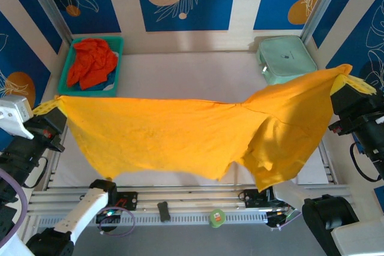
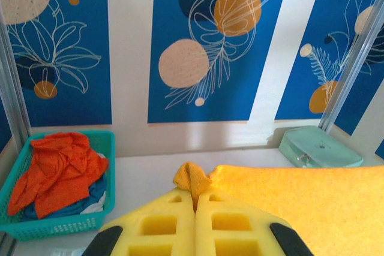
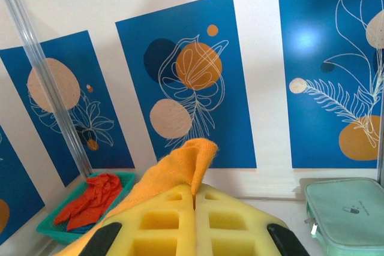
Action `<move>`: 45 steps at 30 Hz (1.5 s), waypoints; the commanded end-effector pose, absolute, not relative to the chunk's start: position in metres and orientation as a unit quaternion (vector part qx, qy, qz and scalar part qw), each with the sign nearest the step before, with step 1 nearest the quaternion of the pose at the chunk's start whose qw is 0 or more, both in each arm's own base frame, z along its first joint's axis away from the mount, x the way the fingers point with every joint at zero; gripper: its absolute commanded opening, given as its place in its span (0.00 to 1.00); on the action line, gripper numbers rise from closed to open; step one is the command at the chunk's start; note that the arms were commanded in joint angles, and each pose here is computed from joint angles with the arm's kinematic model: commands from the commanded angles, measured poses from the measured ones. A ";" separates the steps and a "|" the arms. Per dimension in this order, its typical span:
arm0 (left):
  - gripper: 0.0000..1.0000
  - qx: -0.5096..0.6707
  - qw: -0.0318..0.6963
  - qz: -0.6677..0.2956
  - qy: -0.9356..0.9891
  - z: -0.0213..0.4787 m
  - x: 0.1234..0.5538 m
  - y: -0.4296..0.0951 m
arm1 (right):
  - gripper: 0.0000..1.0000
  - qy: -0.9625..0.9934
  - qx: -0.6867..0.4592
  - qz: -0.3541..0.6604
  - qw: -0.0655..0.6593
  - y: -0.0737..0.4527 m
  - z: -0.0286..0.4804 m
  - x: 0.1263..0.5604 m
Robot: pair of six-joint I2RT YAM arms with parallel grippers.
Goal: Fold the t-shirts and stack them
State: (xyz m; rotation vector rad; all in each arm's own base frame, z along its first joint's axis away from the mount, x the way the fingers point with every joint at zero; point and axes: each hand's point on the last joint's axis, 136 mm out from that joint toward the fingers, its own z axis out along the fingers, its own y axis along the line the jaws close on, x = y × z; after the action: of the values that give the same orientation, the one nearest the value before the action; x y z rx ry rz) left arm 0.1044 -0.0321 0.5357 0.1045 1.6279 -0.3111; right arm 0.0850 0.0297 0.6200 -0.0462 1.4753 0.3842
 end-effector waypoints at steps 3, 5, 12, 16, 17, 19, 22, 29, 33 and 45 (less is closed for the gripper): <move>0.02 0.034 0.680 -0.103 0.725 0.545 0.115 -0.022 | 0.00 0.644 -0.008 0.150 0.750 0.016 0.638 0.087; 0.02 0.033 0.682 -0.081 0.726 0.549 0.125 -0.018 | 0.00 0.646 -0.007 0.139 0.750 0.014 0.641 0.100; 0.02 0.031 0.665 0.017 0.746 0.550 0.188 -0.007 | 0.00 0.689 -0.010 0.073 0.721 0.022 0.631 0.177; 0.02 0.036 0.633 0.073 0.770 0.532 0.247 -0.006 | 0.00 0.723 -0.005 0.000 0.691 0.022 0.612 0.238; 0.02 0.036 0.624 0.085 0.776 0.525 0.261 -0.006 | 0.00 0.730 -0.007 -0.016 0.683 0.023 0.606 0.253; 0.02 0.037 0.606 0.109 0.787 0.508 0.295 -0.007 | 0.00 0.750 -0.012 -0.048 0.659 0.028 0.590 0.291; 0.01 0.044 0.567 0.129 0.812 0.464 0.347 -0.014 | 0.00 0.787 -0.023 -0.080 0.611 0.037 0.550 0.352; 0.00 0.058 0.484 0.140 0.862 0.340 0.467 -0.038 | 0.00 0.840 -0.040 -0.108 0.531 0.045 0.446 0.499; 0.00 0.053 0.454 0.153 0.876 0.302 0.517 -0.045 | 0.00 0.845 -0.055 -0.134 0.515 0.042 0.406 0.557; 0.00 0.089 0.523 0.085 0.843 0.406 0.441 -0.077 | 0.00 0.796 -0.040 -0.059 0.600 0.058 0.511 0.428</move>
State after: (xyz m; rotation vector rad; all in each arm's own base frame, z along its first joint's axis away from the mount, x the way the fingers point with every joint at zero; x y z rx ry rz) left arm 0.4864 -0.0707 0.3189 0.2195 2.1800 0.2854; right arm 0.5078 0.0512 0.3771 -0.1639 2.1992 -0.2699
